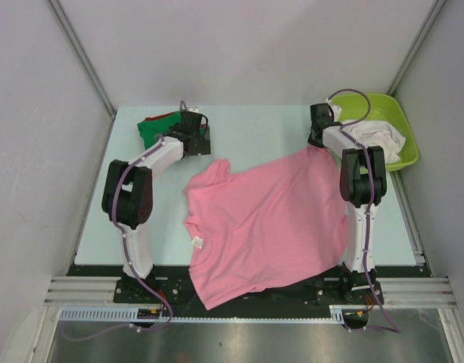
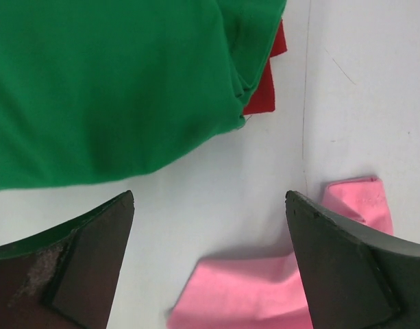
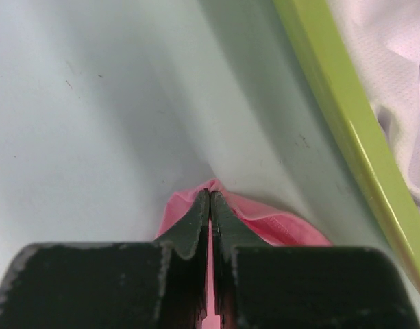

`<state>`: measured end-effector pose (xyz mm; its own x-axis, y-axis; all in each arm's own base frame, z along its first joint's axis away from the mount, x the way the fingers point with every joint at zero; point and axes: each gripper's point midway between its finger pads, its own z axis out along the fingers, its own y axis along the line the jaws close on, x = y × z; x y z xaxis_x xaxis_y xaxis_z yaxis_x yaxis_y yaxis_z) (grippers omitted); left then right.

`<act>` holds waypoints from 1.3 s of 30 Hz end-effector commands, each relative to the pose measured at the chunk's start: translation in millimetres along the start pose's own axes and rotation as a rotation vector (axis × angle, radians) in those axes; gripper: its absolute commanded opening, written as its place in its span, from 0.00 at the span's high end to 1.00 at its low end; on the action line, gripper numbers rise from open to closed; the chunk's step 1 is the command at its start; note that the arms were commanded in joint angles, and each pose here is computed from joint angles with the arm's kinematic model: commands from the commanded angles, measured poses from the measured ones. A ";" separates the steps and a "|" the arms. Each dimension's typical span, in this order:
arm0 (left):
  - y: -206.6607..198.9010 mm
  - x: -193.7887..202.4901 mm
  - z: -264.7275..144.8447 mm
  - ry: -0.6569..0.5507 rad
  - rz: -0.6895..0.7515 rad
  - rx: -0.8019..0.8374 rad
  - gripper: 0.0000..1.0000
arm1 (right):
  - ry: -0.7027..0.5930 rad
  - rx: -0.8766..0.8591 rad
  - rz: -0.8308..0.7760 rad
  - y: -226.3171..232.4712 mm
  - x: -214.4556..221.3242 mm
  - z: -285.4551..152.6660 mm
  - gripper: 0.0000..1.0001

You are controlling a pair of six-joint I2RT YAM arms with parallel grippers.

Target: Fold and stack the t-shirts

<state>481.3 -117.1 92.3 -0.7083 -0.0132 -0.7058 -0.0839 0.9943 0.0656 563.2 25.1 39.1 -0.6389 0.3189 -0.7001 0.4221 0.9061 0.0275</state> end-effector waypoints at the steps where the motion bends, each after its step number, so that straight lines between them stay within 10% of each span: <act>1: -30.7 11.8 15.3 0.091 0.011 0.152 0.04 | -0.054 -0.029 0.014 9.0 -21.3 -16.7 1.00; 30: -70.5 68.5 -77.7 0.134 0.057 0.314 0.09 | -0.025 -0.047 -0.004 21.3 -2.0 -29.0 1.00; 39: -83.1 141.1 -104.6 0.204 0.046 0.322 0.08 | -0.024 -0.041 -0.006 14.8 -2.1 -32.8 1.00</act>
<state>336.0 -210.5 62.4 -0.8291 0.0983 -0.5504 0.1967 0.9728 -0.1226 547.2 46.9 34.4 -0.6698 0.2897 -0.6837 0.3841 0.9232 0.0148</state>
